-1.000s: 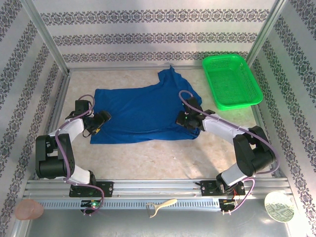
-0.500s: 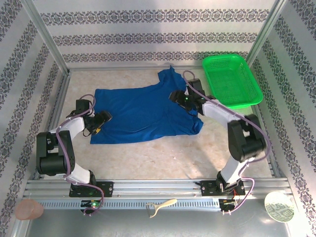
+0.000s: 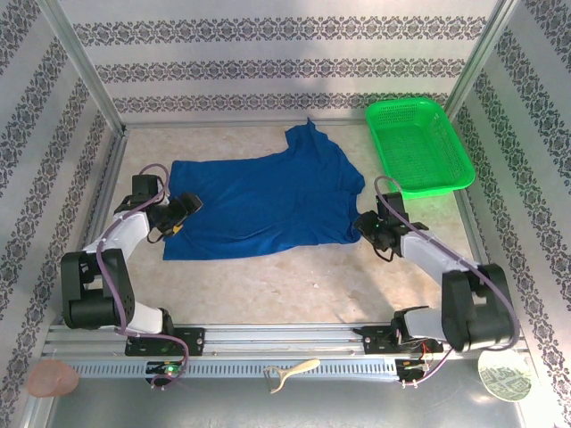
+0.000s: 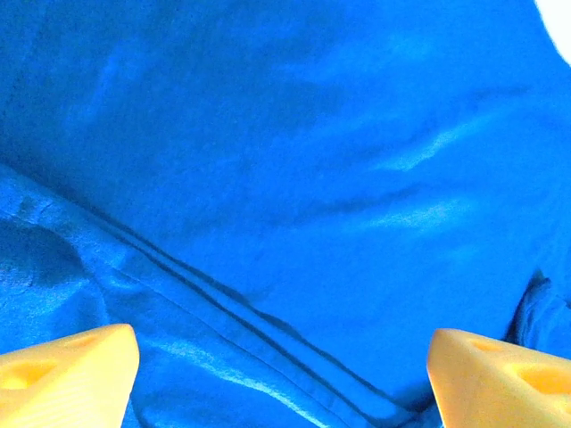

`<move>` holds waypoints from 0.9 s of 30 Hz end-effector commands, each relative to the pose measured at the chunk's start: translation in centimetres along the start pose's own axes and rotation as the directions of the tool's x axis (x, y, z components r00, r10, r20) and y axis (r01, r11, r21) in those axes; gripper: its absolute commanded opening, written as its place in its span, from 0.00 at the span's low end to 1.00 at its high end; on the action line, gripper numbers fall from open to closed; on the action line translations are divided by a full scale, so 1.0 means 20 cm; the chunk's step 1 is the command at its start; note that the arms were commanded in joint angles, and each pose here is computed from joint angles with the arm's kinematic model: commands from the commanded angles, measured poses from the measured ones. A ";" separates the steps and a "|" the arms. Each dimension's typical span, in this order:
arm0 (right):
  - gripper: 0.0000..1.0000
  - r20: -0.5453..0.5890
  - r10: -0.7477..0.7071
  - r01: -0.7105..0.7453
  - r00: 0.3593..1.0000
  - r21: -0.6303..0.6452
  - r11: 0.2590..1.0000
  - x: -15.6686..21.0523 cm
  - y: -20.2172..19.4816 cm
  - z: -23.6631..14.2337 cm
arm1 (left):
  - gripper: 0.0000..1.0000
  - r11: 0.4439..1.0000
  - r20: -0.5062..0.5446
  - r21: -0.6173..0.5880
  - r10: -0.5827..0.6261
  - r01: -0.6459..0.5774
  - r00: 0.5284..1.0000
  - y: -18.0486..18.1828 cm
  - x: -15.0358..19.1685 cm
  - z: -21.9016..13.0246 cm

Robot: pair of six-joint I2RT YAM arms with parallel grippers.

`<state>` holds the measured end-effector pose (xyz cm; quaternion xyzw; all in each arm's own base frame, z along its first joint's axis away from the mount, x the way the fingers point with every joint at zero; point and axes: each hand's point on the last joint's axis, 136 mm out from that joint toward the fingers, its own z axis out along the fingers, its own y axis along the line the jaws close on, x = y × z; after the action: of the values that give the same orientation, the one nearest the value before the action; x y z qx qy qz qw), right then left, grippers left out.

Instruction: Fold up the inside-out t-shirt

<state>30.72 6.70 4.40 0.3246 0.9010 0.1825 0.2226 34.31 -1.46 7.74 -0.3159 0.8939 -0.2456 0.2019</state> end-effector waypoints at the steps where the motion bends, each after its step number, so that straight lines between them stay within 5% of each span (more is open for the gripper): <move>1: 0.47 0.011 -0.008 0.009 1.000 -0.060 0.998 -0.07 0.14 0.05 | 0.84 1.000 -0.052 -0.016 0.001 -0.002 0.999 0.04 0.05 0.06; 7: 0.45 -0.034 0.006 -0.006 0.999 -0.006 1.000 -0.04 0.13 0.17 | 0.85 0.999 -0.071 -0.036 -0.021 0.019 0.997 0.09 0.05 0.15; 12: 0.00 -0.060 0.035 -0.033 0.998 0.041 0.999 0.05 0.01 0.19 | 0.85 0.996 -0.093 -0.074 -0.048 0.041 0.994 0.15 0.07 0.21; 27: 0.00 0.114 0.385 -0.390 0.916 0.027 0.921 0.39 -0.57 -0.29 | 0.86 0.980 -0.076 -0.196 -0.059 0.043 0.995 0.28 0.14 0.14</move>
<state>20.72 4.59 4.03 0.4407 0.8271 0.2338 0.2590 34.48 -1.20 3.73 -0.3283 0.9010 -0.2295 0.1664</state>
